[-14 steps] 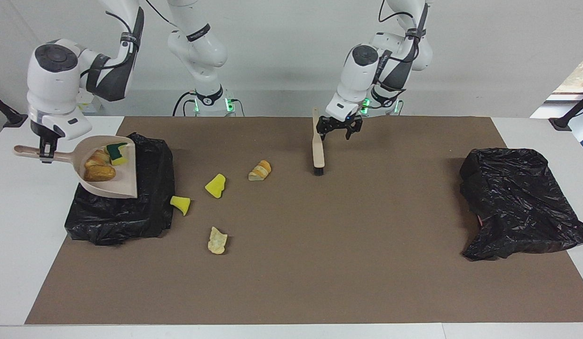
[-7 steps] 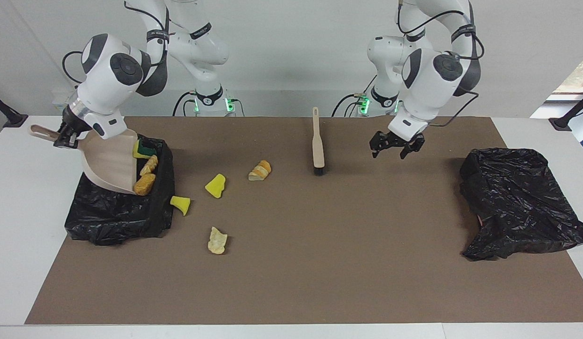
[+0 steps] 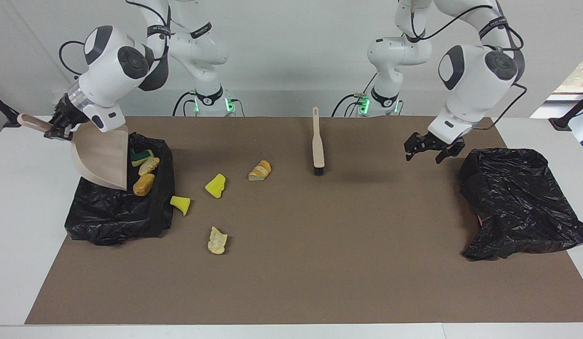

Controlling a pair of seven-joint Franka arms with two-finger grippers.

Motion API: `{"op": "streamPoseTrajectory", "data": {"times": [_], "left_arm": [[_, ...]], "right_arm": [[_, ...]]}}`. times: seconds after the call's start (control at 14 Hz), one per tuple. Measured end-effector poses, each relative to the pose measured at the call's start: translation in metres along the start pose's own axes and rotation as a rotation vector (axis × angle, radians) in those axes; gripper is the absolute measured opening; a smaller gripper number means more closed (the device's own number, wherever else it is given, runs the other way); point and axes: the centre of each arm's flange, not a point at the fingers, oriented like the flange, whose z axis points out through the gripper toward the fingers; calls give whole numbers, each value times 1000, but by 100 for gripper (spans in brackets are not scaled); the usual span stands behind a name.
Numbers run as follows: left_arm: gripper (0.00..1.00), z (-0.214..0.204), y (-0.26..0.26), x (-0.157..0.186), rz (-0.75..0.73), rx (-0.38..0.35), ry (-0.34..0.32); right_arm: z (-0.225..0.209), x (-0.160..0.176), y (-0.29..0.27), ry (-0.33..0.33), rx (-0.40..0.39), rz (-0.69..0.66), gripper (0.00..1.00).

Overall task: Sweep and dump trash in bin
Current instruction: 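Tip the dustpan into the trash bag with the right gripper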

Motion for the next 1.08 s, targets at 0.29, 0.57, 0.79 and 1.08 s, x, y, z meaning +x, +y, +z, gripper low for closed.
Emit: {"op": "streamPoseTrajectory", "data": {"times": [0.29,0.57,0.79,1.08], "left_arm": [[100,-59,-1,-8,-1,-6,-36],[100,-100,2,-20,3,31,-46],[100,-109,6,-25,9,39,-30],[100,-109,6,-25,9,40,-30]], "right_arm": [[-32,16,21,127,-38,117,31],[-65,38,49,288,24,279,31],[-116,90,77,364,97,448,31],[-161,147,118,512,213,714,31]]}}
